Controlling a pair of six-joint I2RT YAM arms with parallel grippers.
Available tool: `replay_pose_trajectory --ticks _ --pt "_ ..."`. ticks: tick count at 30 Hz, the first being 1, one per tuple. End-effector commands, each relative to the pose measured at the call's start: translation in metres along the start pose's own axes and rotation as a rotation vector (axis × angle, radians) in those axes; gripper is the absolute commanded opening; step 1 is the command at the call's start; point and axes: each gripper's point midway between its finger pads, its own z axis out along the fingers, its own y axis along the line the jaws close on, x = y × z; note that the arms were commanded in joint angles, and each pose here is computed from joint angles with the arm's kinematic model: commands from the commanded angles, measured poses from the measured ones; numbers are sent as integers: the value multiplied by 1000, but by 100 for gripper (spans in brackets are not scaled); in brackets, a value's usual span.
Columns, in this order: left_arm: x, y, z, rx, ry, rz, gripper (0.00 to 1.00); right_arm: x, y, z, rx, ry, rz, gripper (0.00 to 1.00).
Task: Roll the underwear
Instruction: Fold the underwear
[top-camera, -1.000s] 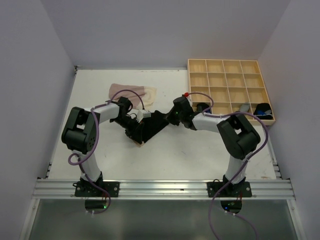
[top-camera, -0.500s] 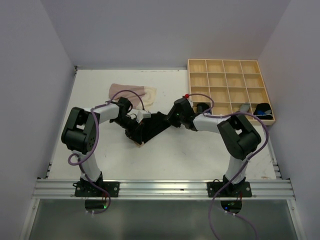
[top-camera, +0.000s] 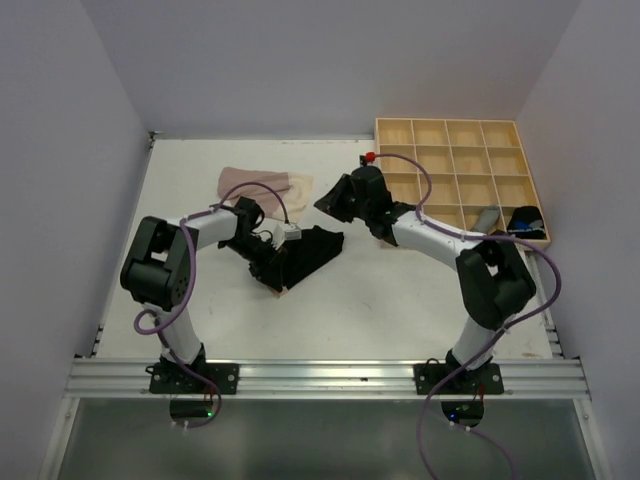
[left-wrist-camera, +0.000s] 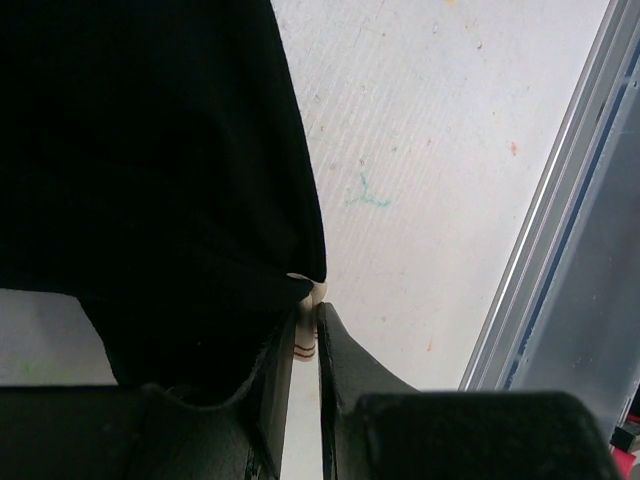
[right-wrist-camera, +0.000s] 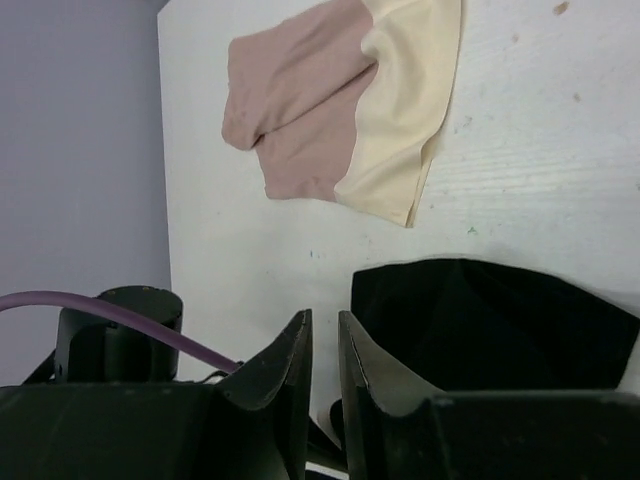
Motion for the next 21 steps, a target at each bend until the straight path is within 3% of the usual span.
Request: replay_pose_trajectory --ticks 1,6,14,21 --pt "60 31 3 -143 238 18 21 22 -4 23 -26 97 32 20" --pt "62 33 2 -159 244 34 22 56 -26 39 -43 173 127 19" --pt "69 35 3 -171 257 50 28 94 -91 56 92 222 124 18" --pt "75 35 3 -179 264 95 36 63 -44 33 -20 155 94 20"
